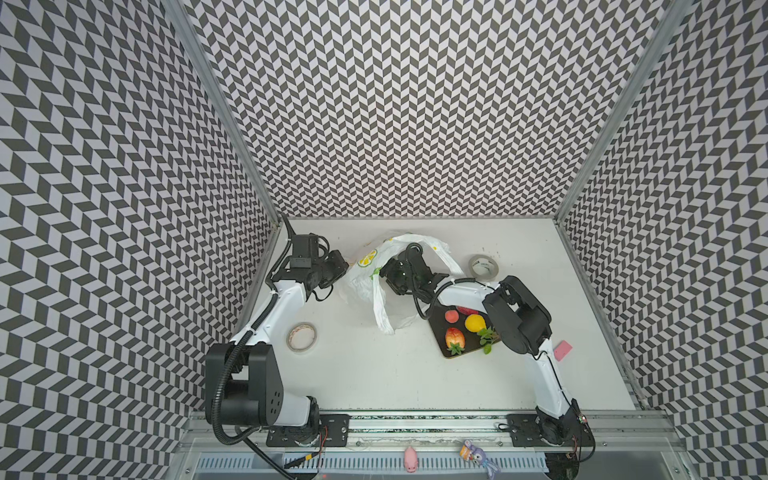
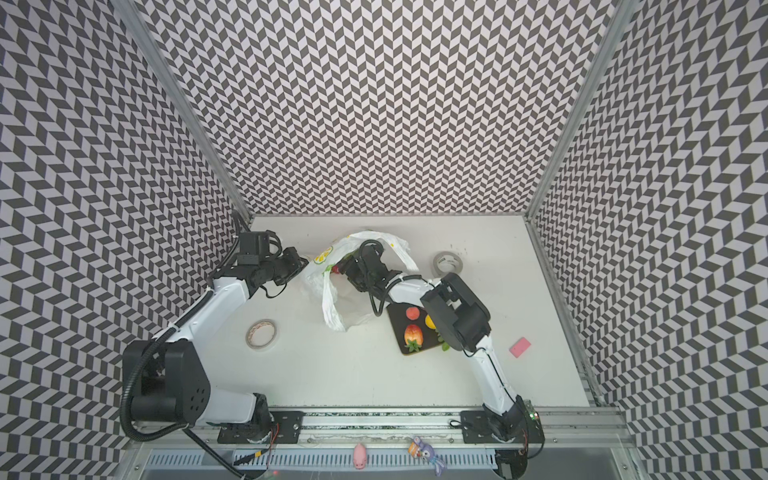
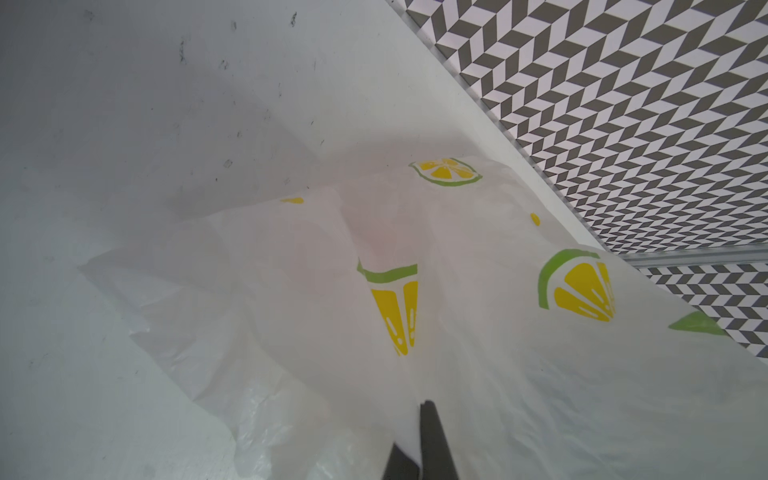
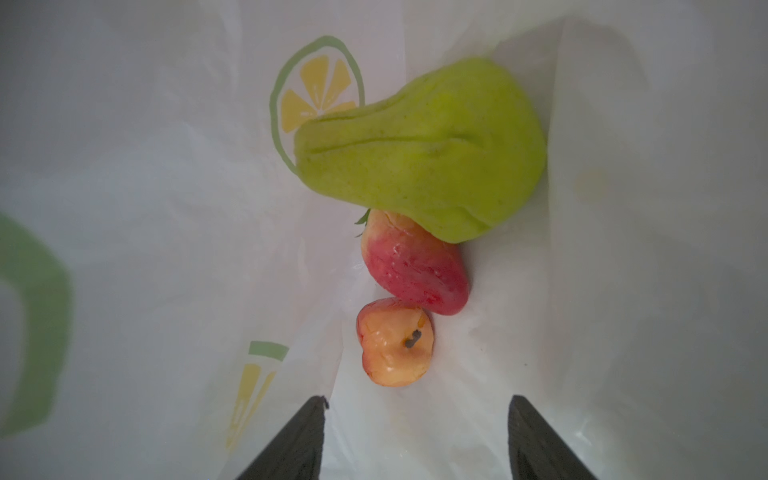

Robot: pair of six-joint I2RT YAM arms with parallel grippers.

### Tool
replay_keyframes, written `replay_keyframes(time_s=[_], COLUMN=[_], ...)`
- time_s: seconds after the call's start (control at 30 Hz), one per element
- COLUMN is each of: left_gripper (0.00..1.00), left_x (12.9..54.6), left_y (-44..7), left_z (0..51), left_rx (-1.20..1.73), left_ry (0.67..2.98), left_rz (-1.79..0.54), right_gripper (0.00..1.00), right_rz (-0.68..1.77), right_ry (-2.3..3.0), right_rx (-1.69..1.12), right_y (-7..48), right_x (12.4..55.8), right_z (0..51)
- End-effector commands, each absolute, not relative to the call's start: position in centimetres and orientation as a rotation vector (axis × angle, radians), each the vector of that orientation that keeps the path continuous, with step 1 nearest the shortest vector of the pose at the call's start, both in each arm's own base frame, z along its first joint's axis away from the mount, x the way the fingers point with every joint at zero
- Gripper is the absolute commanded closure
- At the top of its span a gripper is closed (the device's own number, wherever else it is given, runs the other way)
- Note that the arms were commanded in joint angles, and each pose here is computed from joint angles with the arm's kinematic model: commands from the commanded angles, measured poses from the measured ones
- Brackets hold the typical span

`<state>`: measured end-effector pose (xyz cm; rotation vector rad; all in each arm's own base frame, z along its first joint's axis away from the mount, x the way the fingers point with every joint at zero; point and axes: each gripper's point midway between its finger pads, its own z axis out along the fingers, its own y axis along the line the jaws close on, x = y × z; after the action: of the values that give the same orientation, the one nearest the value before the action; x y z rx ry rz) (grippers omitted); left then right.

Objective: Take the fake fruits out of the plastic bag
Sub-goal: 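Lower the open right gripper around the small peach nearest the bag opening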

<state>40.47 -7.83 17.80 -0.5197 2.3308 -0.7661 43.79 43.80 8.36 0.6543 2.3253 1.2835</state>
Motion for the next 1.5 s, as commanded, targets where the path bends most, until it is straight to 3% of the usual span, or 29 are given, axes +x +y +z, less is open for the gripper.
replay_keyframes(time_s=[0.0, 0.17, 0.2, 0.4, 0.5, 0.57, 0.7, 1.07, 1.33, 1.47], left_gripper=[1.00, 1.00, 0.96, 0.42, 0.24, 0.18, 0.15, 0.07, 0.18, 0.30], left_x=[40.7, 40.3, 40.1, 39.5, 39.4, 39.8, 42.2, 47.6, 48.6, 48.3], left_y=[-8.3, -7.9, -7.6, -5.1, -3.8, -3.1, -2.7, -3.1, -3.8, -4.1], left_z=[18.1, 17.3, 17.1, 20.3, 22.4, 22.9, 22.3, 14.4, 9.3, 7.2], left_rx=[-0.421, -0.404, -0.417, -0.464, -0.468, -0.472, -0.453, -0.341, -0.335, -0.315], left_ry=[2.361, 2.396, 2.400, 2.311, 2.261, 2.249, 2.298, 2.517, 2.628, 2.684], left_rz=[-0.760, -0.714, -0.690, -0.519, -0.427, -0.382, -0.326, -0.254, -0.305, -0.320], right_gripper=[0.29, 0.28, 0.28, 0.32, 0.32, 0.33, 0.33, 0.29, 0.28, 0.28], right_rz=[1.337, 1.351, 1.362, 1.397, 1.403, 1.412, 1.424, 1.472, 1.542, 1.543], right_ry=[2.235, 2.193, 2.177, 2.119, 2.111, 2.128, 2.165, 2.265, 2.292, 2.293], right_rx=[0.694, 0.778, 0.808, 0.879, 0.884, 0.852, 0.730, 0.579, 0.511, 0.524], right_y=[44.2, 43.5, 43.2, 42.8, 42.8, 43.5, 45.2, 48.1, 50.8, 51.4], right_x=[45.6, 46.5, 46.5, 46.7, 46.8, 47.0, 47.0, 45.5, 45.0, 45.3], right_z=[9.1, 8.2, 8.2, 8.7, 8.7, 8.7, 9.0, 7.9, 7.2, 6.7])
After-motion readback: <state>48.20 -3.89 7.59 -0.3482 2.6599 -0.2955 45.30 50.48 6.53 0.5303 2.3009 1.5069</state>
